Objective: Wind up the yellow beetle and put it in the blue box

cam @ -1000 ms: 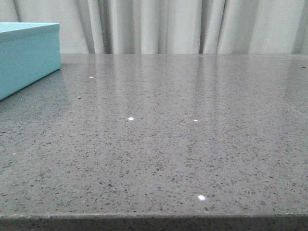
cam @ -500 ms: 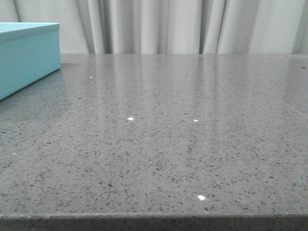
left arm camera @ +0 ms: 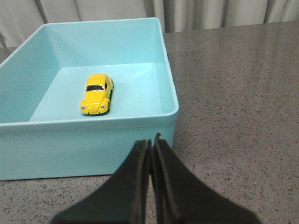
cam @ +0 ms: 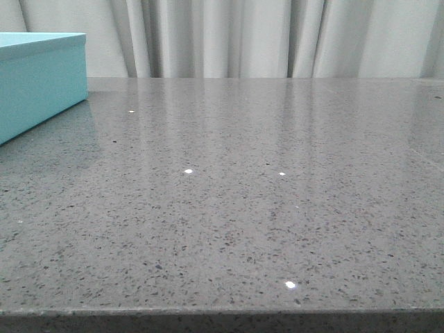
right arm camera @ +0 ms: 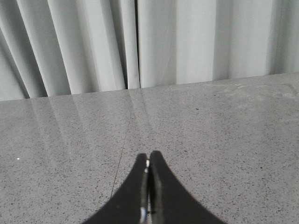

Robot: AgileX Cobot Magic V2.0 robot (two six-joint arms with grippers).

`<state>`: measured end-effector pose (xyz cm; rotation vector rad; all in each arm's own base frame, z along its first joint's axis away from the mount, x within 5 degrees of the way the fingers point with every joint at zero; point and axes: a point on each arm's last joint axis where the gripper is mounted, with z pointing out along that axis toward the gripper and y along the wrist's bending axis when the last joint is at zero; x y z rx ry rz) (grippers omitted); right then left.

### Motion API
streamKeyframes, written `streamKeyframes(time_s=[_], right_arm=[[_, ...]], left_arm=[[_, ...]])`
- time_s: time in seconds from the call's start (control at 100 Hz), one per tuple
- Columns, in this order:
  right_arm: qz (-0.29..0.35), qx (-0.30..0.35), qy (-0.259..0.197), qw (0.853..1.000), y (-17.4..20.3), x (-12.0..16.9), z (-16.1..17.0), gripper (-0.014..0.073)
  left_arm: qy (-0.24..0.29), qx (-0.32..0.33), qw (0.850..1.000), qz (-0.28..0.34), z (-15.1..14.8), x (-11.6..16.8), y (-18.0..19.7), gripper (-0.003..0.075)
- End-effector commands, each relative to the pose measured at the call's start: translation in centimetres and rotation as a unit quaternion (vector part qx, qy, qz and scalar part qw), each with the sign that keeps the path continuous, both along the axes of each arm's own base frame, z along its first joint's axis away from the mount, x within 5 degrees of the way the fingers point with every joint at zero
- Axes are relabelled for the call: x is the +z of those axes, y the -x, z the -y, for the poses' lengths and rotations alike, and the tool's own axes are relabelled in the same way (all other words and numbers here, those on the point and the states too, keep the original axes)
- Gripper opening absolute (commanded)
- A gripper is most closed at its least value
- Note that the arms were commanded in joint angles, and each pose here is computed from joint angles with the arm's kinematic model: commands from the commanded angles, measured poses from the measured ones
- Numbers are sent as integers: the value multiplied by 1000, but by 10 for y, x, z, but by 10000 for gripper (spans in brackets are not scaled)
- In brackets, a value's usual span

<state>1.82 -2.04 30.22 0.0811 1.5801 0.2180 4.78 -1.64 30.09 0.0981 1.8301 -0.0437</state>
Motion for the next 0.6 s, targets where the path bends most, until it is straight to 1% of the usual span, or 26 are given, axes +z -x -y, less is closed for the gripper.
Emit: streamKeyframes(time_s=[0.0,0.12,0.21,0.27,0.31,0.38,0.42,0.56,0.59], right_arm=[[54,6,11,998,6,13,1,-66],[54,6,11,998,6,13,1,-66],[54,6,11,998,6,13,1,-66],[54,6,11,998,6,13,1,-66],[54,6,11,998,6,13,1,-66],[54,6,11,998,6,13,1,-66],[54,6,11,998,6,13,1,-66],[54,6,11,998,6,13,1,-66],[54,6,11,998,6,13,1,-66]], left_arm=[[9,30,998,47,-5,9,-3,-20],[-2,60,994,89,-12,5,-6,-20],[-8,67,991,114,-14,-1,-6,-20],[-13,67,989,130,-15,-4,-7,-20],[-7,67,988,138,-16,-6,-7,-20],[4,66,988,139,-16,-12,-7,-20],[-2,65,988,143,-17,-15,-8,-20],[-6,59,979,193,-18,-24,-10,-20],[1,58,977,206,-18,-27,-11,-20]])
